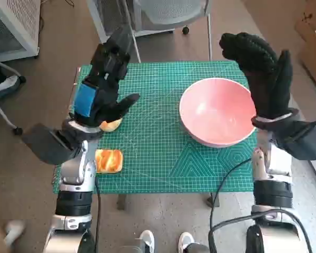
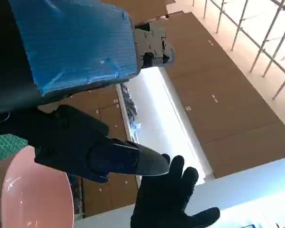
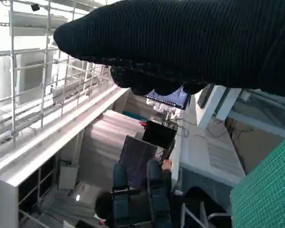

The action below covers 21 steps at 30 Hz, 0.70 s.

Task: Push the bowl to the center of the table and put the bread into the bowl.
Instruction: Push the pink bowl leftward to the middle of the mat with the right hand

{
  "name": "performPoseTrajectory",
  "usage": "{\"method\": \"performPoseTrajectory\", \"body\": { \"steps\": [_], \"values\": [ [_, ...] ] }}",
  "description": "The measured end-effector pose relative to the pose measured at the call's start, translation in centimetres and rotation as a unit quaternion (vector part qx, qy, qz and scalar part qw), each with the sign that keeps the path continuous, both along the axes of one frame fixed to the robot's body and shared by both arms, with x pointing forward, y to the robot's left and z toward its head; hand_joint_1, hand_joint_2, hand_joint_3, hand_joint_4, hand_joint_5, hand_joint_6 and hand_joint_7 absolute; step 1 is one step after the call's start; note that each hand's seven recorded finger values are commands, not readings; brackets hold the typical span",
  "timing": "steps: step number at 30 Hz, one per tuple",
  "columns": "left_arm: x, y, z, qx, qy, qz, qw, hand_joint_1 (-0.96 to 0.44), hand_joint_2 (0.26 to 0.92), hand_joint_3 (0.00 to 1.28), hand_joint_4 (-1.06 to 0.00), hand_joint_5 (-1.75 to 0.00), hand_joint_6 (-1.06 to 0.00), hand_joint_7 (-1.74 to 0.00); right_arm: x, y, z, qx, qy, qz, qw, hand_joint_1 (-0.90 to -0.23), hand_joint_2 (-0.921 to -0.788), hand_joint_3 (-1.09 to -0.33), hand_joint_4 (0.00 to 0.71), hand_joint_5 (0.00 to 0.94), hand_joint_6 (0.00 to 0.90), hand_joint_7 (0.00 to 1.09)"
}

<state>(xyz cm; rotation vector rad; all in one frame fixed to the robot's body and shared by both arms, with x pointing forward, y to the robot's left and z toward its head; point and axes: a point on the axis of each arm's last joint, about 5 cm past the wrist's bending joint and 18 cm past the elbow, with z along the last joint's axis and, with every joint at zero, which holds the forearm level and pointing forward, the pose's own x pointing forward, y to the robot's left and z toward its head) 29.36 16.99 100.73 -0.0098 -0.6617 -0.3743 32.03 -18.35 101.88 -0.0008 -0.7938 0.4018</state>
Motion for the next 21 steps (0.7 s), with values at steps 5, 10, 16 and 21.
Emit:
{"method": "performPoseTrajectory", "body": {
  "steps": [5,10,16,21],
  "values": [
    [0.00,0.01,0.00,0.000,0.000,0.000,1.000,-0.48,0.915,0.16,0.00,0.00,0.00,-0.37,0.01,-0.09,-0.08,0.000,0.001,0.001,1.0000,-0.610,-0.921,-0.625,0.287,0.002,0.333,0.00],
    [-0.02,0.06,-0.05,0.001,0.001,0.001,1.000,-0.48,0.916,0.16,0.00,0.00,0.00,-0.38,0.03,-0.20,-0.17,0.003,0.004,0.000,1.0000,-0.613,-0.921,-0.618,0.288,0.001,0.336,0.00],
    [-0.05,0.10,-0.12,0.002,0.002,0.001,1.000,-0.48,0.916,0.16,0.00,0.00,0.00,-0.38,0.03,-0.21,-0.19,0.005,0.004,0.000,1.0000,-0.613,-0.921,-0.613,0.287,0.001,0.337,0.00],
    [-0.05,0.11,-0.12,0.003,0.002,-0.001,1.000,-0.48,0.917,0.16,0.00,0.00,0.00,-0.38,0.03,-0.17,-0.20,0.006,0.004,0.001,1.0000,-0.616,-0.921,-0.604,0.287,0.000,0.337,0.00]
  ]
}}
